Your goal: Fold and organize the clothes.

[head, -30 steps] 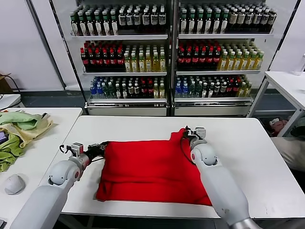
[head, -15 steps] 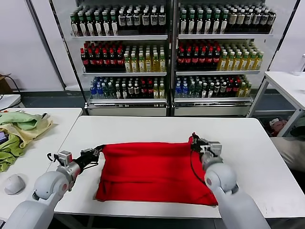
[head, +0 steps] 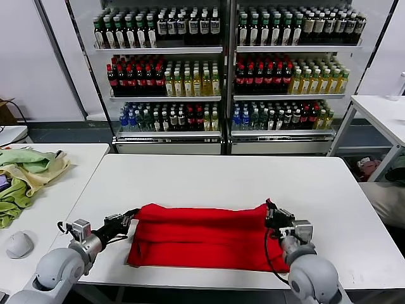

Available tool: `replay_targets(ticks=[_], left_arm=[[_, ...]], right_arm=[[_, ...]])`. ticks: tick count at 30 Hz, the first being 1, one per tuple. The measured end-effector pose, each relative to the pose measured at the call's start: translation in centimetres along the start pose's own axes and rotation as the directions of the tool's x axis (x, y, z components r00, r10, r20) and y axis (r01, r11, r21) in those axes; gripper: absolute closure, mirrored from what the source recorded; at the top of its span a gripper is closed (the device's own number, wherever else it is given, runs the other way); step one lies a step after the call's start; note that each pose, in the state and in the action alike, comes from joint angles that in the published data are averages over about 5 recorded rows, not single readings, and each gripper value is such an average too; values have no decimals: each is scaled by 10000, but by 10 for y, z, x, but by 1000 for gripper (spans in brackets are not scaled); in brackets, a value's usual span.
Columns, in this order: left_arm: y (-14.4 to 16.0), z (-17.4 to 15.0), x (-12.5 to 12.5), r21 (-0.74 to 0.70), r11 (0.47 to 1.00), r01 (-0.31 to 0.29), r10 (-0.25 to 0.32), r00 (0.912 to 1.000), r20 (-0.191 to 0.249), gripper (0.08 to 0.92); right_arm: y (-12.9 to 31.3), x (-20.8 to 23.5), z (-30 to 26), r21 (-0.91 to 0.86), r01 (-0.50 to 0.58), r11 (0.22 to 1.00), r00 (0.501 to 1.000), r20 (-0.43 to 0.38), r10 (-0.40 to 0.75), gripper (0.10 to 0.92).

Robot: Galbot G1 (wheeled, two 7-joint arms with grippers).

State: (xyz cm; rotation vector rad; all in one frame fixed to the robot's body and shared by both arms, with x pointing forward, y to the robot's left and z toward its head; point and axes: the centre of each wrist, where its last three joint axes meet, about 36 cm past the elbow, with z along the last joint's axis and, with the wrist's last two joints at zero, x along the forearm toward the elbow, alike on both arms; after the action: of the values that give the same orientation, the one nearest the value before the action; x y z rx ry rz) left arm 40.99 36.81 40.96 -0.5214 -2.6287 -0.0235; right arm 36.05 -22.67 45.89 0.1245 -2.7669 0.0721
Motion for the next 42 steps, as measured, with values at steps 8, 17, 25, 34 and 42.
replay_targets(ticks=[8,17,25,34,42], left_arm=[[-3,3,16,-448,9988,-221,200,9987,-461,915],[-12,5,25,-1108,9936,-238,145,9964,-833,915],[-17,6,27,-1529,9882,-36,-111,9954,-954,885],[-32,1,36,-1552,9855,688,-749,9966,-333,636],[-72,4,40,-575,9851,1619,-1604,9866,286,403]], right_arm=[[5,19,12,383,-160,9991,9995,-250,169,904],[7,31,26,710,-425,9966,9972,-579,466,904],[14,41,37,784,-408,9961,9948,-901,479,822],[16,55,31,822,-371,9959,9970,-649,425,563],[21,66,17,809,-247,9964,9996,-94,256,329]])
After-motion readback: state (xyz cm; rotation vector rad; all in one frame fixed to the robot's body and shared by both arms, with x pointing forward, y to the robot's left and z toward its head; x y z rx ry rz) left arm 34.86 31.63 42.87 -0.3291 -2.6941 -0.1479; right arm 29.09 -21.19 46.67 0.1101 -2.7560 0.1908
